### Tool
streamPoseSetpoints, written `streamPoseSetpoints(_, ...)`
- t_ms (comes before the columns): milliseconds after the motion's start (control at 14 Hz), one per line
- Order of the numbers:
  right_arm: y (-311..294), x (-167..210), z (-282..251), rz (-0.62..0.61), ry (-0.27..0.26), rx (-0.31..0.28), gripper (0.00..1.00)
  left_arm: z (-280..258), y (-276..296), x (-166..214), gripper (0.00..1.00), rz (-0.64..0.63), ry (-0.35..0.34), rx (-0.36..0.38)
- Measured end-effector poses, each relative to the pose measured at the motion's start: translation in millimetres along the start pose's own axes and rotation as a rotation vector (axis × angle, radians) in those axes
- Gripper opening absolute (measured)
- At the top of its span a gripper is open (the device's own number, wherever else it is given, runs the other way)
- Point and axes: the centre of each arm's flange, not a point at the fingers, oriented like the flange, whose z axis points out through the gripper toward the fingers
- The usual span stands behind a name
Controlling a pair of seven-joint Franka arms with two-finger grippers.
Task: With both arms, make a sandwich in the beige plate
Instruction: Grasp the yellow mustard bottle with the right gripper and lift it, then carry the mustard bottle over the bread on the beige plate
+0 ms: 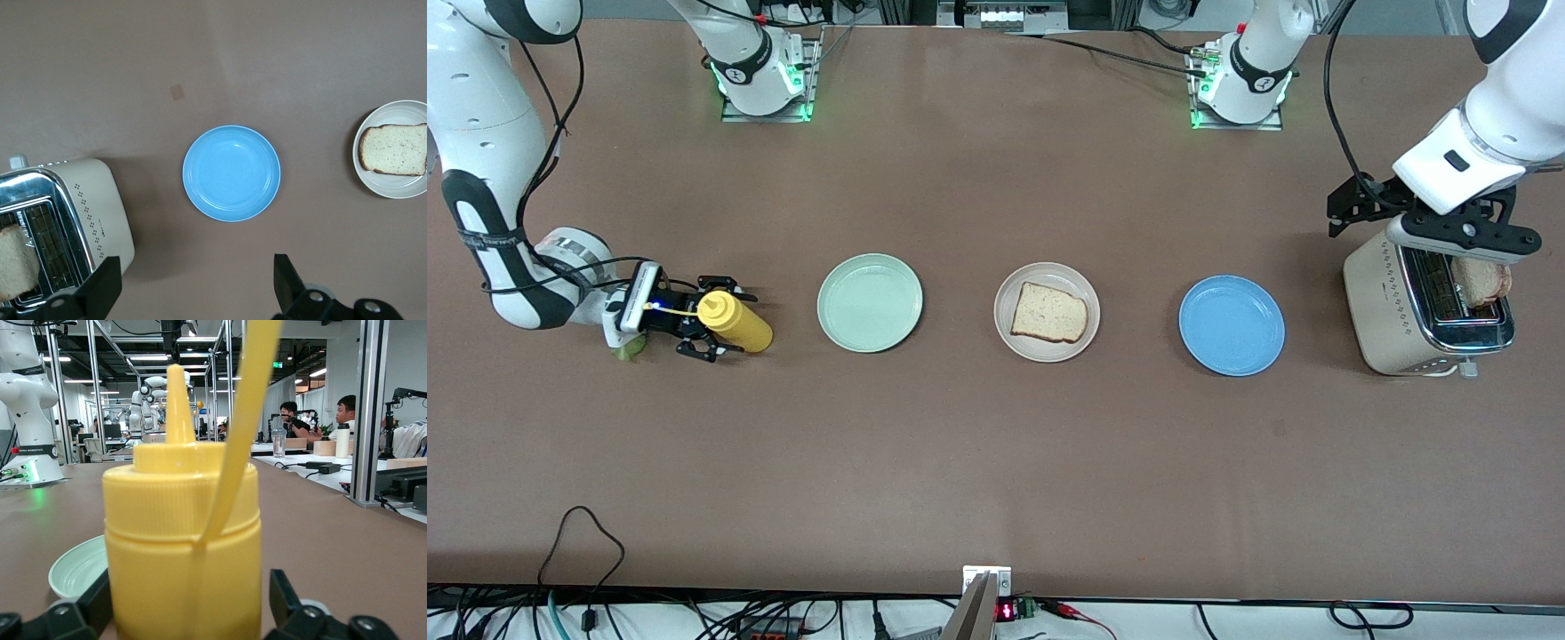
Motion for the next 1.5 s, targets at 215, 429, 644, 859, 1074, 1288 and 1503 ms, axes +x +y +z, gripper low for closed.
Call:
streamPoseSetpoints(215,2,1,1,-0.009,-0.002,0.001,0.61,2,0,-1,1.00,-0.010,-0.005,-0.001)
streamPoseSetpoints(429,13,13,2,-0.025,-0.024,0.002,0.55,4,-4,-2,1.00,-0.020,-0.015,-0.002)
streamPoseSetpoints(644,39,59,12,-0.033,-0.171,0.011,0.44,5,-12,-3,1.00,-0.035,-0.020,-0.002)
streamPoseSetpoints(859,56,115,35,-0.043,-0.365,0.027,0.44,5,-13,-3,1.00,-0.037,-0.020,-0.002)
streamPoseSetpoints(1074,65,158,71,-0.070,-0.550,0.020,0.40,5,-13,-3,1.00,-0.037,-0.020,-0.002)
streamPoseSetpoints(1288,67,181,112,-0.097,-0.708,0.012,0.40,5,-13,-3,1.00,-0.037,-0.020,-0.002)
streamPoseSetpoints(1503,64,202,155,-0.128,-0.868,0.013,0.40,5,-13,-3,1.00,-0.037,-0.020,-0.003)
